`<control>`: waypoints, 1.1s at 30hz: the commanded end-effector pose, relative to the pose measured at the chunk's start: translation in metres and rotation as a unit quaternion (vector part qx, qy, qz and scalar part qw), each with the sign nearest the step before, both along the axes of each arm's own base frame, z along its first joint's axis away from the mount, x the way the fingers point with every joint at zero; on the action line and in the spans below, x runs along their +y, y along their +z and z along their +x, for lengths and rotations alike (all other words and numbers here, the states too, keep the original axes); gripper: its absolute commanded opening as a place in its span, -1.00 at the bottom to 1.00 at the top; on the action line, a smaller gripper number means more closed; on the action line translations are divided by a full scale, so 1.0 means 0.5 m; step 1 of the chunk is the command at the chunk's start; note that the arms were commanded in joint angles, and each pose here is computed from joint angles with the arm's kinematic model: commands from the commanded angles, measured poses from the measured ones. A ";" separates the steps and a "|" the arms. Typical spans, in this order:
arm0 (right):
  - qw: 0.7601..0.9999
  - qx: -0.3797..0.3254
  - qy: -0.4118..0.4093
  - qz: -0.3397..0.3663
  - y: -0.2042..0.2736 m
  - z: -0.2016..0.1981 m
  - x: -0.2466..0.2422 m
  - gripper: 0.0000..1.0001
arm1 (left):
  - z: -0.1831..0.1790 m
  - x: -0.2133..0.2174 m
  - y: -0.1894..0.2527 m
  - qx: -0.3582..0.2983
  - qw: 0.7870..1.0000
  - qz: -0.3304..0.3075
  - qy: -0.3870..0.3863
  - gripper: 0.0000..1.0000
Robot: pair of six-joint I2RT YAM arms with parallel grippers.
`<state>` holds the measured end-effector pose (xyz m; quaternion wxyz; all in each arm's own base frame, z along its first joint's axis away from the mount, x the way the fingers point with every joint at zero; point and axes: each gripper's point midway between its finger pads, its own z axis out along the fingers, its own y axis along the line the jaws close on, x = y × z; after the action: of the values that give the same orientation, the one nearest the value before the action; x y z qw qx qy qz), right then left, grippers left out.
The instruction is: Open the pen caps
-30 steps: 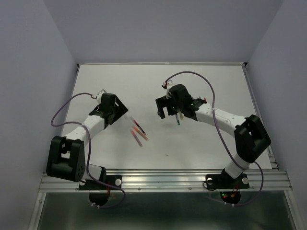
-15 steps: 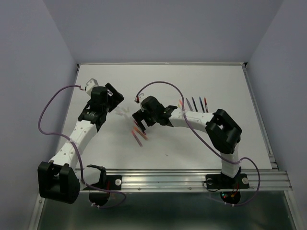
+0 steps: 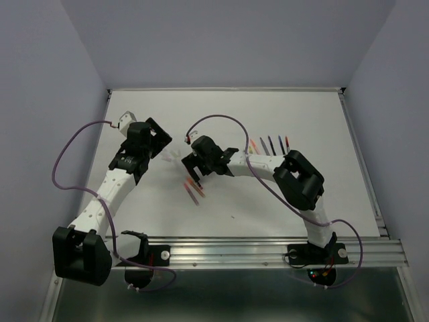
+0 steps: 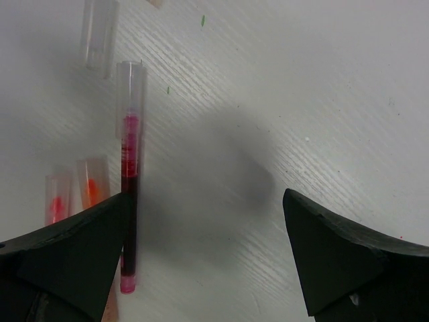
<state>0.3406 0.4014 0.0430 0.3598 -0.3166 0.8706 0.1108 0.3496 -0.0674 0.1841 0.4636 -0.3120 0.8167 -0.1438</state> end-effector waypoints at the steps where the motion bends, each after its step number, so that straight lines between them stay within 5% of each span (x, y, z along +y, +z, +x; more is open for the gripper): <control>1: 1.000 -0.023 0.002 0.021 0.031 0.020 0.034 1.00 | -0.003 0.013 0.015 -0.015 1.000 0.004 0.015 0.98; 33: 0.998 -0.025 0.020 0.062 0.085 -0.004 0.084 1.00 | 0.002 0.014 -0.004 -0.006 1.000 0.007 0.016 0.98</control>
<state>0.3410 0.4146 0.0435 0.3636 -0.3078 0.8712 0.1182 0.3490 -0.0659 0.1816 0.4628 -0.3146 0.8168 -0.1399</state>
